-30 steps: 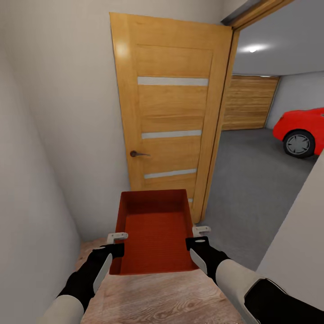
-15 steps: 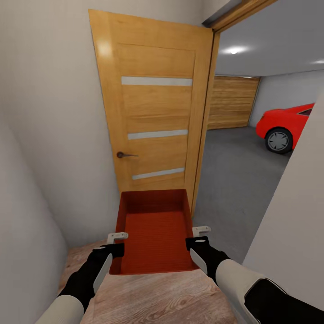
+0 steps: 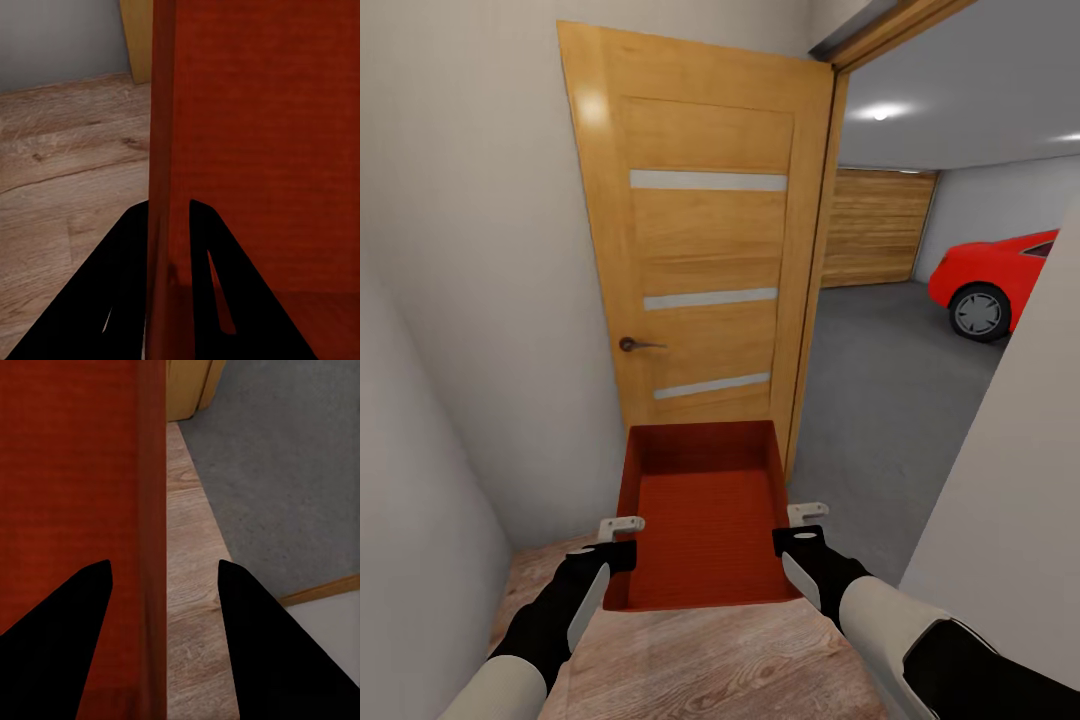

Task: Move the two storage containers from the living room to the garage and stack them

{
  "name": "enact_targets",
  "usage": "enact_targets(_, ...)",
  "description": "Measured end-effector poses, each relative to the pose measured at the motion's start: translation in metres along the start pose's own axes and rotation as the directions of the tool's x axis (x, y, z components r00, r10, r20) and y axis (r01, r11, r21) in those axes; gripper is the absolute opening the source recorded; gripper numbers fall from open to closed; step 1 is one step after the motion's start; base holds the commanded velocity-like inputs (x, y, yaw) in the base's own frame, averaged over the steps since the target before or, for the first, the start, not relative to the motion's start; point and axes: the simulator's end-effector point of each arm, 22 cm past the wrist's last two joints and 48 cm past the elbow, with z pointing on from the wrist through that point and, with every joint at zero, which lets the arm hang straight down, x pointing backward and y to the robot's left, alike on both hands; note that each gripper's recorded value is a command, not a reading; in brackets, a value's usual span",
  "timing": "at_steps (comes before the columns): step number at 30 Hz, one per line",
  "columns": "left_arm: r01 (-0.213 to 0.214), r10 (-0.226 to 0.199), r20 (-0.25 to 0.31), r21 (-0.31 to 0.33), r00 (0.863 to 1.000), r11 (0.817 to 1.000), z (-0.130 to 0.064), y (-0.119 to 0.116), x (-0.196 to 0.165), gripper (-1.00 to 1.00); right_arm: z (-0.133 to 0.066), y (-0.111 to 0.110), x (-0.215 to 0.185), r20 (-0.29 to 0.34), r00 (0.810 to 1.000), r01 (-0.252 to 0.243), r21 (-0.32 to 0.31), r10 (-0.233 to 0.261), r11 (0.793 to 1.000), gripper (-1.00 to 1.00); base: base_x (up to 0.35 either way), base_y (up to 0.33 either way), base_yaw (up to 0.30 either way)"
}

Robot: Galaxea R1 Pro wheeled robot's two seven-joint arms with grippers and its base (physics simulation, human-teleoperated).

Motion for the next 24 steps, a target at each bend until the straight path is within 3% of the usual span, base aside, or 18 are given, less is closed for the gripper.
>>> enact_targets(12,-0.002,0.002,0.001,0.000,1.000,1.000,-0.0001,-0.0007,-0.0001,-1.00,0.0002,-0.0006,-0.0002,0.000,1.000,0.000,-0.001,0.000,1.000,-1.00,0.000,0.000,-0.012)
enact_targets(24,-0.001,0.001,0.000,0.001,1.000,1.000,-0.0001,-0.0002,0.0001,-1.00,-0.0003,-0.0003,0.0001,0.000,1.000,0.000,0.001,0.000,1.000,-1.00,0.051,0.051,-0.222)
